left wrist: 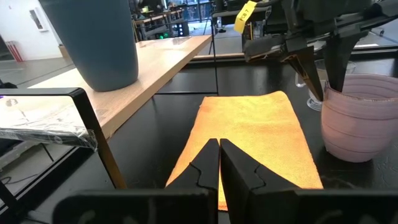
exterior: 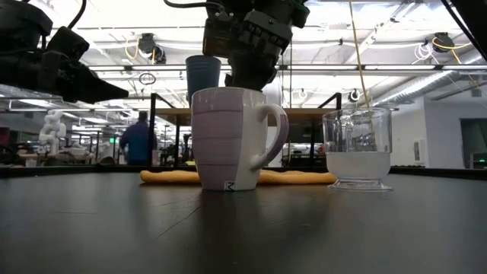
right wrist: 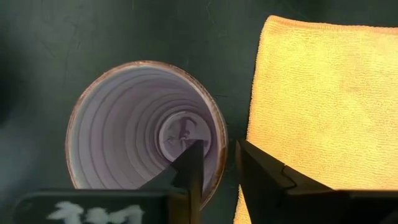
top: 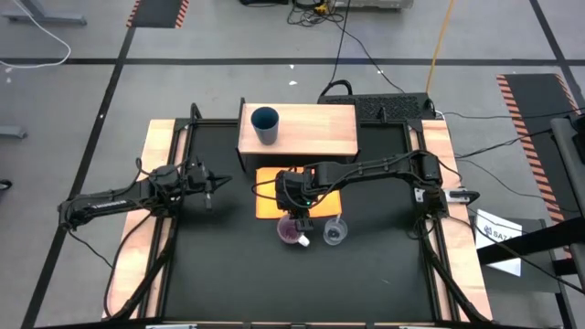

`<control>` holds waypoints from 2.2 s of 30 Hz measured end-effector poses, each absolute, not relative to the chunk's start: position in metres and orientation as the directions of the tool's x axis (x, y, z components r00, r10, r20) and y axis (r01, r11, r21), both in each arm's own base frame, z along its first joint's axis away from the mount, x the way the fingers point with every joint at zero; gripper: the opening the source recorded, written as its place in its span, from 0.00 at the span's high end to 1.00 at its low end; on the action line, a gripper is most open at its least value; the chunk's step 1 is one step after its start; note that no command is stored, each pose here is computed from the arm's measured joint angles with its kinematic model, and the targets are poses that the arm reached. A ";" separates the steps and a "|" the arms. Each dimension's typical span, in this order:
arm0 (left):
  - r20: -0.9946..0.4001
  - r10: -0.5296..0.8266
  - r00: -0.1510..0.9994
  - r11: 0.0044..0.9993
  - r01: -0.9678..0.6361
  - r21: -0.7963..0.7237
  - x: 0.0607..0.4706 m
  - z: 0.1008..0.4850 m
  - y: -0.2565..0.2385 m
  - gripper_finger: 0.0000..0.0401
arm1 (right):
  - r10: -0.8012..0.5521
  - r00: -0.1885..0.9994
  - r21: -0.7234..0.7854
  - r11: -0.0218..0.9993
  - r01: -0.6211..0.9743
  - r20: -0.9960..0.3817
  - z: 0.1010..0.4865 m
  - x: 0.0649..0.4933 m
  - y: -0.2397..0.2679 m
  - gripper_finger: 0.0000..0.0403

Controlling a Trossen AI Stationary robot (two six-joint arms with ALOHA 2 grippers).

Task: Stack small to large cups/mugs on shelf
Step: Put the purple mug on the shelf

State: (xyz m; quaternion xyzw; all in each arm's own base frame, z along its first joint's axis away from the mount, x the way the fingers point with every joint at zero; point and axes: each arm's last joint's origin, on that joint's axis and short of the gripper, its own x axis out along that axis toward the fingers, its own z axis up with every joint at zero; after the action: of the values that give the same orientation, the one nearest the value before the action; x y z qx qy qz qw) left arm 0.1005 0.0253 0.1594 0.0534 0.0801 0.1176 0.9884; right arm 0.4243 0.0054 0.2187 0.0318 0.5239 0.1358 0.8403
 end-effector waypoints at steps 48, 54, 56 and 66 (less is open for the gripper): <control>-0.146 0.239 0.960 0.967 -0.223 0.120 0.101 0.159 0.025 0.96 | 0.179 0.491 0.062 0.967 -0.246 -0.853 0.305 0.413 0.008 0.98; -0.146 0.239 0.960 0.967 -0.223 0.119 0.101 0.159 0.025 0.96 | 0.179 0.547 0.035 0.964 -0.264 -0.818 0.333 0.397 0.007 0.98; -0.146 0.239 0.960 0.968 -0.223 0.118 0.101 0.159 0.025 0.96 | 0.182 0.571 0.029 0.964 -0.266 -0.801 0.342 0.391 0.007 0.98; -0.146 0.239 0.960 0.968 -0.224 0.110 0.101 0.159 0.025 0.96 | 0.177 0.596 0.042 0.972 -0.232 -0.783 0.361 0.376 0.002 0.98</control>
State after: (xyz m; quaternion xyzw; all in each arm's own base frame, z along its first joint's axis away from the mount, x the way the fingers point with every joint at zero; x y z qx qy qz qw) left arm 0.1005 0.0252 0.1594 0.0462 0.0794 0.1172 0.9889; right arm 0.3756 0.0017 0.3607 -0.0320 0.4346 0.1146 0.8928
